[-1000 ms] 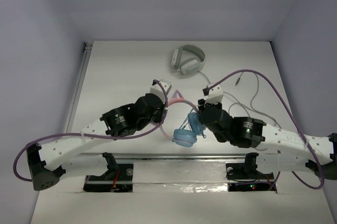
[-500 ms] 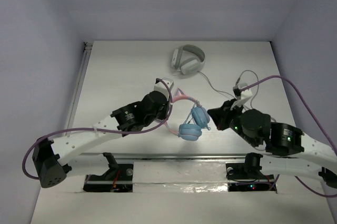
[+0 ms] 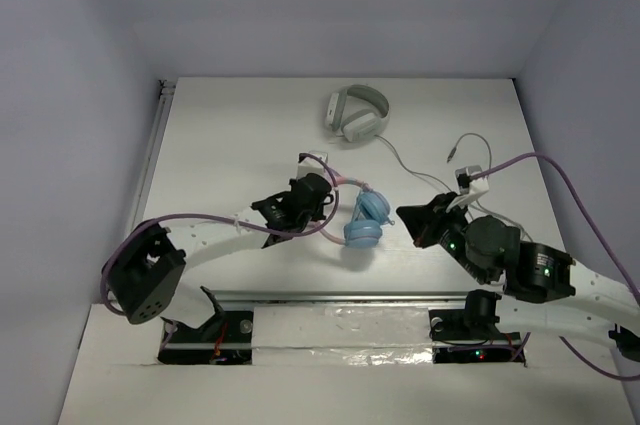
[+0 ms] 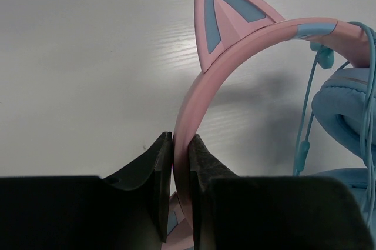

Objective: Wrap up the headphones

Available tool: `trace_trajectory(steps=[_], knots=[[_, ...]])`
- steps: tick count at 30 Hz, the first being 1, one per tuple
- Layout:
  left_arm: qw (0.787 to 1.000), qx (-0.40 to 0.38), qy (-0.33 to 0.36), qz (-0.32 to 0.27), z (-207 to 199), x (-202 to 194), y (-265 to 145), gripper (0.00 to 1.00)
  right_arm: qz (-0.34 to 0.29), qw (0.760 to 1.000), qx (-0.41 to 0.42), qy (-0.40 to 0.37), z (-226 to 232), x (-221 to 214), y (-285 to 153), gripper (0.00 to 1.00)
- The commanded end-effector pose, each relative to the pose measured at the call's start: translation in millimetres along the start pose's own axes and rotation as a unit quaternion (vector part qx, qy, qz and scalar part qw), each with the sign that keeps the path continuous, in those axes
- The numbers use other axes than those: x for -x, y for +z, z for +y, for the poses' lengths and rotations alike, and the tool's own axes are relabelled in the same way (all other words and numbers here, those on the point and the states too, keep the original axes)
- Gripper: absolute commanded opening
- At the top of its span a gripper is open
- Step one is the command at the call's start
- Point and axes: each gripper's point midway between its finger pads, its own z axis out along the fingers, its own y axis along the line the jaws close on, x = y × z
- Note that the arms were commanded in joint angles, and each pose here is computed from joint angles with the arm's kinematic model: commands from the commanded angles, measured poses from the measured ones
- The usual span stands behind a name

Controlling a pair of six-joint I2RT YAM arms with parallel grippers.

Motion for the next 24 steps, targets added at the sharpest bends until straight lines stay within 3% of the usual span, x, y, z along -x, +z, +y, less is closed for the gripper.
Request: trace_trajectory(steps=[1, 3, 7, 16, 21, 24], knots=[[0.994, -0.014, -0.07, -0.079, -7, 39, 9, 0.0, -0.04, 0.998, 0.0, 0.043, 3, 16, 1, 0.0], [0.994, -0.008, -0.075, -0.083, -2, 38, 15, 0.0, -0.044, 0.998, 0.004, 0.053, 2, 18, 0, 0.01], [0.995, 0.01, -0.073, -0.073, 8, 29, 28, 0.16, -0.05, 0.997, 0.011, 0.063, 2, 24, -6, 0.02], [0.992, 0.034, -0.08, -0.088, 24, 37, 22, 0.37, -0.072, 0.994, 0.015, 0.075, -1, 48, -21, 0.05], [0.983, 0.02, -0.109, -0.144, 32, 77, -25, 0.51, -0.099, 0.99, 0.026, 0.092, -3, 73, -37, 0.09], [0.971, -0.024, -0.135, -0.194, 31, 112, -73, 0.59, -0.121, 0.986, 0.036, 0.111, -5, 90, -49, 0.19]])
